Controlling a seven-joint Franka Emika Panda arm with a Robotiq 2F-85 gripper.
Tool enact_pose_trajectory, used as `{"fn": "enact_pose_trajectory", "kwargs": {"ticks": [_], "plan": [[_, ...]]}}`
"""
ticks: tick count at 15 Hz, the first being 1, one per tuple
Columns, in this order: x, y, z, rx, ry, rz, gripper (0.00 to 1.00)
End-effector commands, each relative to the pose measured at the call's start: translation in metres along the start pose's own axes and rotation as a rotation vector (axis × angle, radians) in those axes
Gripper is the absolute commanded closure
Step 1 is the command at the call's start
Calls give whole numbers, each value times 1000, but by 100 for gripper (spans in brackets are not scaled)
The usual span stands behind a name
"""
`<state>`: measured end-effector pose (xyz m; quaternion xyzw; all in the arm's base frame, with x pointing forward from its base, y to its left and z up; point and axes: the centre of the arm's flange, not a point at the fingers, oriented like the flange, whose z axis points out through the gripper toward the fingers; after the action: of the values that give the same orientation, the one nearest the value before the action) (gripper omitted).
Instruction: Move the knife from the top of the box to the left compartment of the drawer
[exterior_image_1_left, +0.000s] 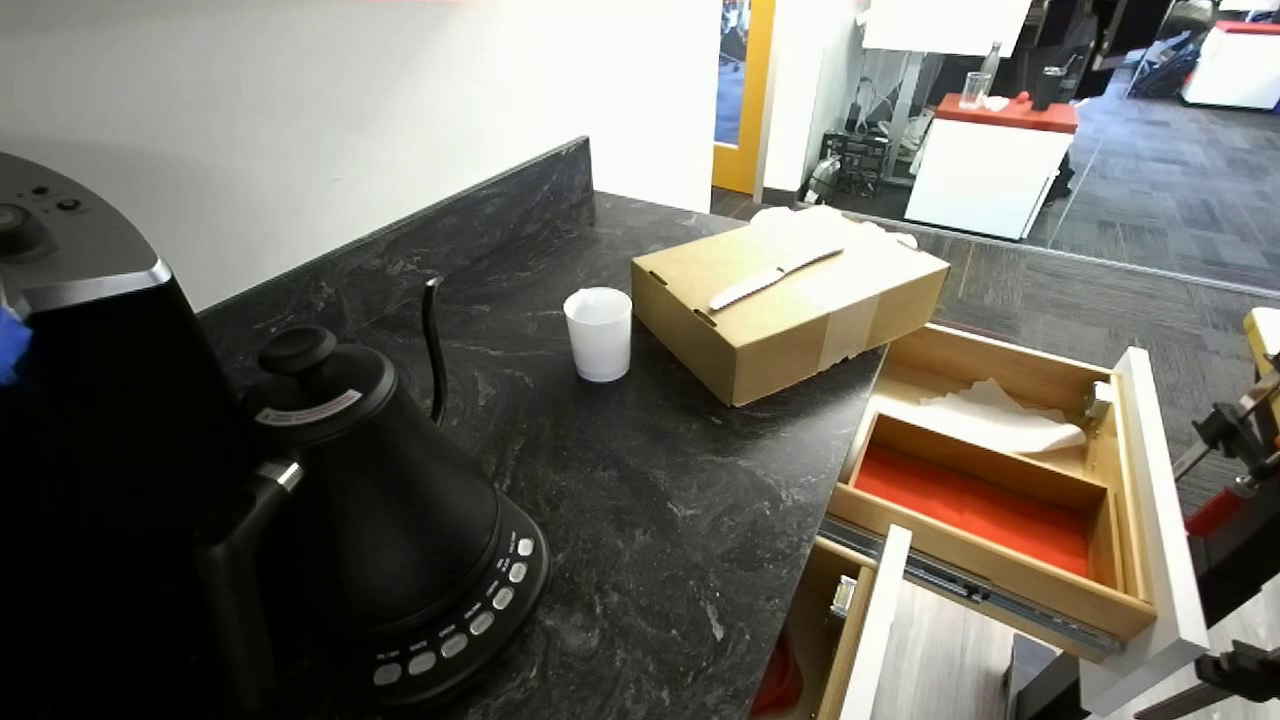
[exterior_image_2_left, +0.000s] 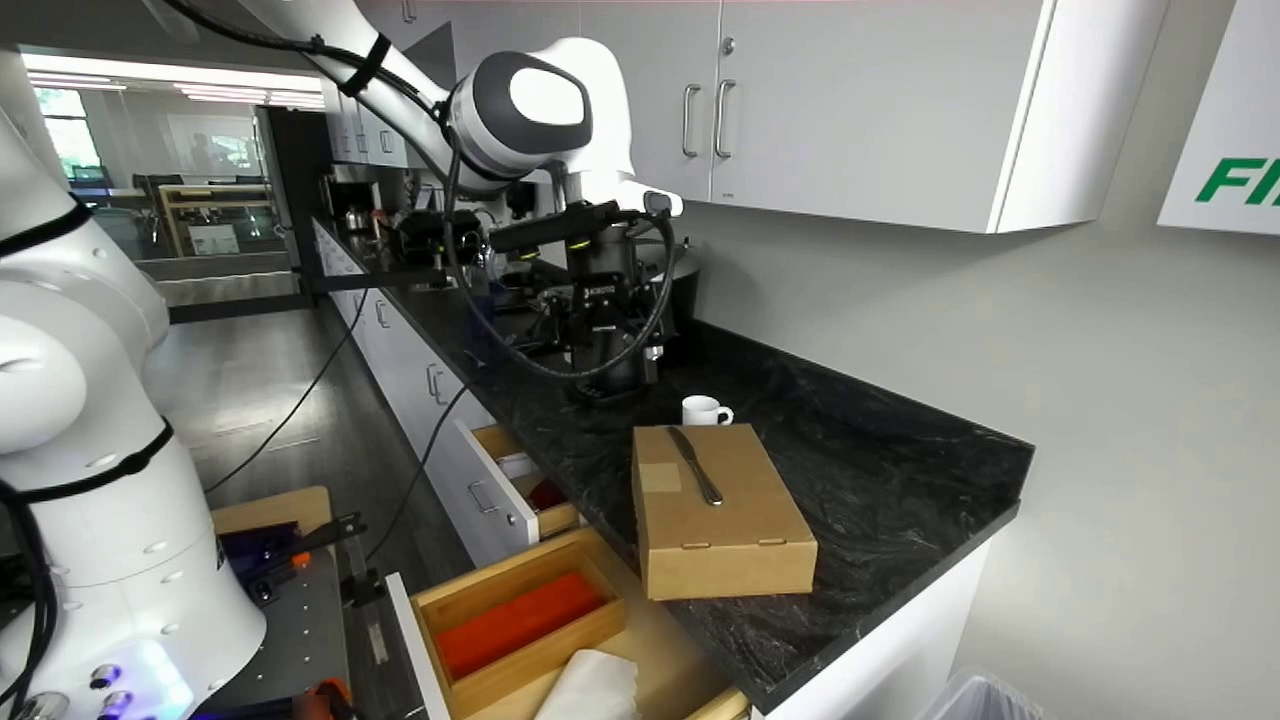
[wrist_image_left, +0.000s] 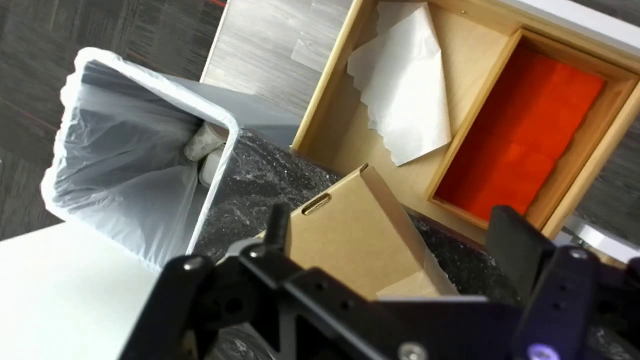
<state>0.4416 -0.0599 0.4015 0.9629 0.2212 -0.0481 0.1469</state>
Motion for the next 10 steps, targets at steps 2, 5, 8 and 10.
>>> {"fn": "enact_pose_trajectory", "kwargs": {"ticks": [2,5,8,10], "plan": [[-4,-11,-22,-44,60,-239,0],[32,-16,-24,-66,89,-394,0],[86,2,-15,-100,154,-548,0],[119,24,2,-117,190,-626,0]]}}
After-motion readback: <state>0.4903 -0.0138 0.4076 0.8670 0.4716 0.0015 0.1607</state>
